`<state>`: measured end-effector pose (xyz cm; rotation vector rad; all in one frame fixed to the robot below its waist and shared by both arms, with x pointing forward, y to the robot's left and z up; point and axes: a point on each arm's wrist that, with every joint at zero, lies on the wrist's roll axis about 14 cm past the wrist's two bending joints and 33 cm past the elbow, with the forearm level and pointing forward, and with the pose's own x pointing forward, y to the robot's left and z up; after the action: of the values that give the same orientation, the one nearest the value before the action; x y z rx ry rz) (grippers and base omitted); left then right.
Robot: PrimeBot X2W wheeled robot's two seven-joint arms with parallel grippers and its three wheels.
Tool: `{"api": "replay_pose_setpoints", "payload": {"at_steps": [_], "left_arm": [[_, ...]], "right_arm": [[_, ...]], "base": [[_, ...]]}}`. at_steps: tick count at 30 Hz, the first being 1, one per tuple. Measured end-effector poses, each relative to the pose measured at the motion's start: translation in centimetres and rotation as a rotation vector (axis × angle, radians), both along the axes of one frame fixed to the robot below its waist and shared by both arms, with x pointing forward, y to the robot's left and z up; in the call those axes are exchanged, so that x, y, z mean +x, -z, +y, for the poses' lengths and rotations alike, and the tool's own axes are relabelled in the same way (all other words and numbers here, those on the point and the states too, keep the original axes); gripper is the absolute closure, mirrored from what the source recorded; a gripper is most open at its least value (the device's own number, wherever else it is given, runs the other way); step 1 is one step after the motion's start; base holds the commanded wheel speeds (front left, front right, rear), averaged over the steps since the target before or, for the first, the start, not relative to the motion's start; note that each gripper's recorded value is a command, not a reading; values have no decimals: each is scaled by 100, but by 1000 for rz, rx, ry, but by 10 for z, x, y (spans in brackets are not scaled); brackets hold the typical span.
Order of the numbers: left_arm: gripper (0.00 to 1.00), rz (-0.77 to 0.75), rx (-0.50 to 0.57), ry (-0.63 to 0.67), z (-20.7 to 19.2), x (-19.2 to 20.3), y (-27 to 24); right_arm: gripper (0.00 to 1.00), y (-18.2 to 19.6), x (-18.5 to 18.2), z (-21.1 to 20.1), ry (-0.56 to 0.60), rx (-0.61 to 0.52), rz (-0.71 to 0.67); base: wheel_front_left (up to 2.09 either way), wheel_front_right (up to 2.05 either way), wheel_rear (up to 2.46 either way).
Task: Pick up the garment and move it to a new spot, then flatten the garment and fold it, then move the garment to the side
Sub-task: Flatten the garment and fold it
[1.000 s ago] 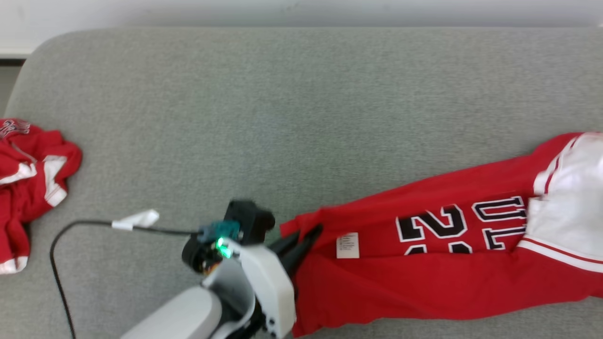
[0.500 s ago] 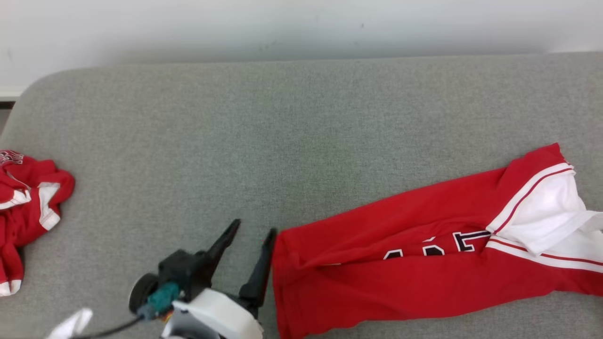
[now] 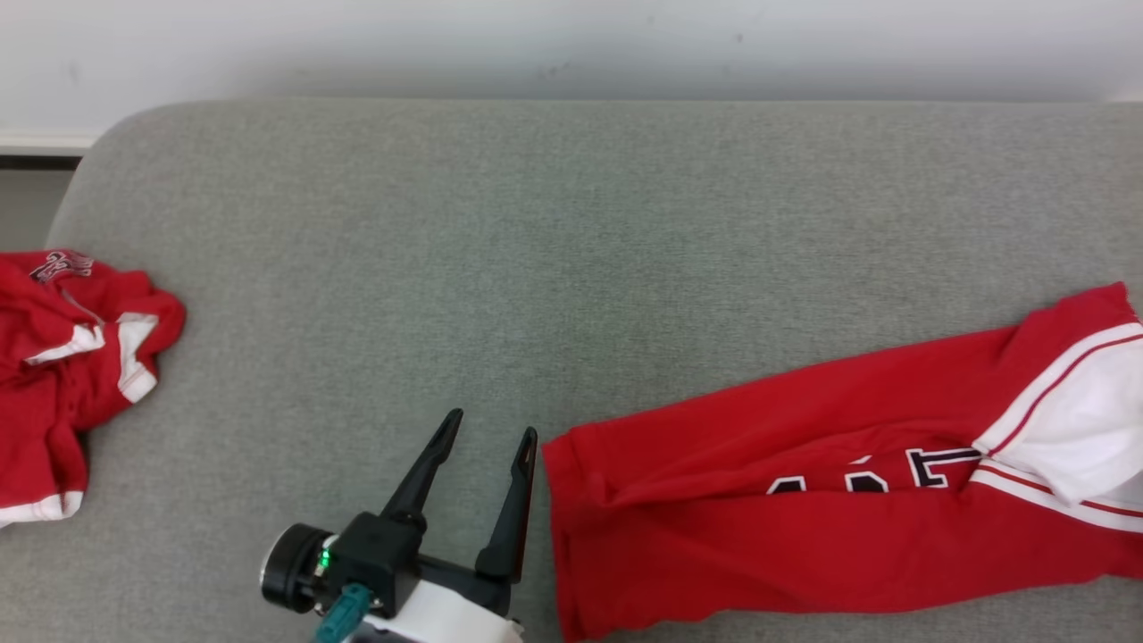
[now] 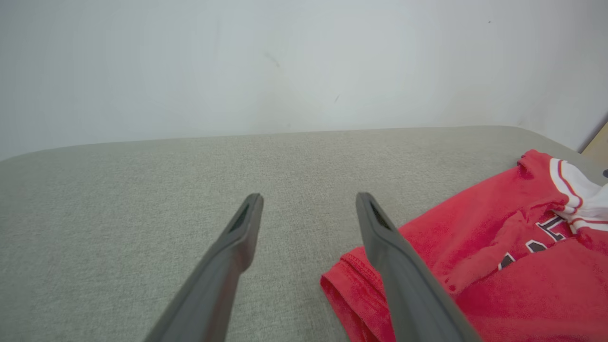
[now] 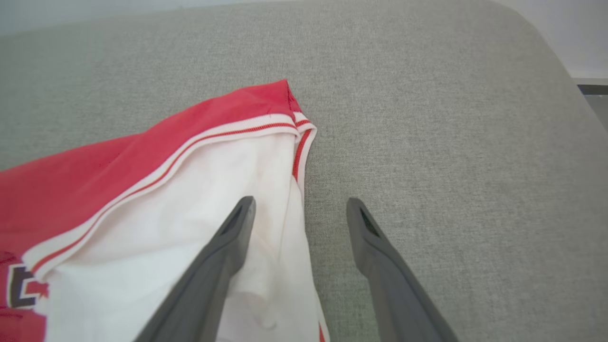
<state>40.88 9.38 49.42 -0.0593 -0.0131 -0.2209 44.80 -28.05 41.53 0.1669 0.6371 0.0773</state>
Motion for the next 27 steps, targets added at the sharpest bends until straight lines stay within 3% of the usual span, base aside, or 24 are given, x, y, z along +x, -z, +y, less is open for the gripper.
{"api": "replay_pose_setpoints", "payload": {"at_steps": [6, 12, 13, 14, 15, 16, 21, 27], "left_arm": [[0, 13, 27, -45, 17, -4, 10], [0, 13, 21, -70, 21, -9, 12], [0, 11, 22, -70, 21, -10, 12], [0, 8, 19, -69, 20, -11, 11], [0, 9, 8, -73, 19, -11, 11], [0, 9, 3, -75, 19, -12, 11], [0, 9, -15, -78, 17, -17, 9], [0, 13, -15, -84, 20, -27, 11]], "right_arm": [[0, 41, -3, 14, 10, 19, 118], [0, 51, -3, 25, 14, 64, 159], [7, 51, -3, 29, 13, 78, 164], [59, 52, -4, 33, 10, 93, 167], [89, 51, -4, 36, 8, 103, 167], [100, 52, -4, 39, 7, 112, 168], [100, 42, -3, 61, -6, 200, 130], [100, 26, -8, 34, 29, 163, 87]], "base": [[0, 0, 0], [0, 0, 0], [0, 0, 0], [0, 0, 0], [0, 0, 0], [0, 0, 0], [0, 0, 0], [0, 0, 0]]}}
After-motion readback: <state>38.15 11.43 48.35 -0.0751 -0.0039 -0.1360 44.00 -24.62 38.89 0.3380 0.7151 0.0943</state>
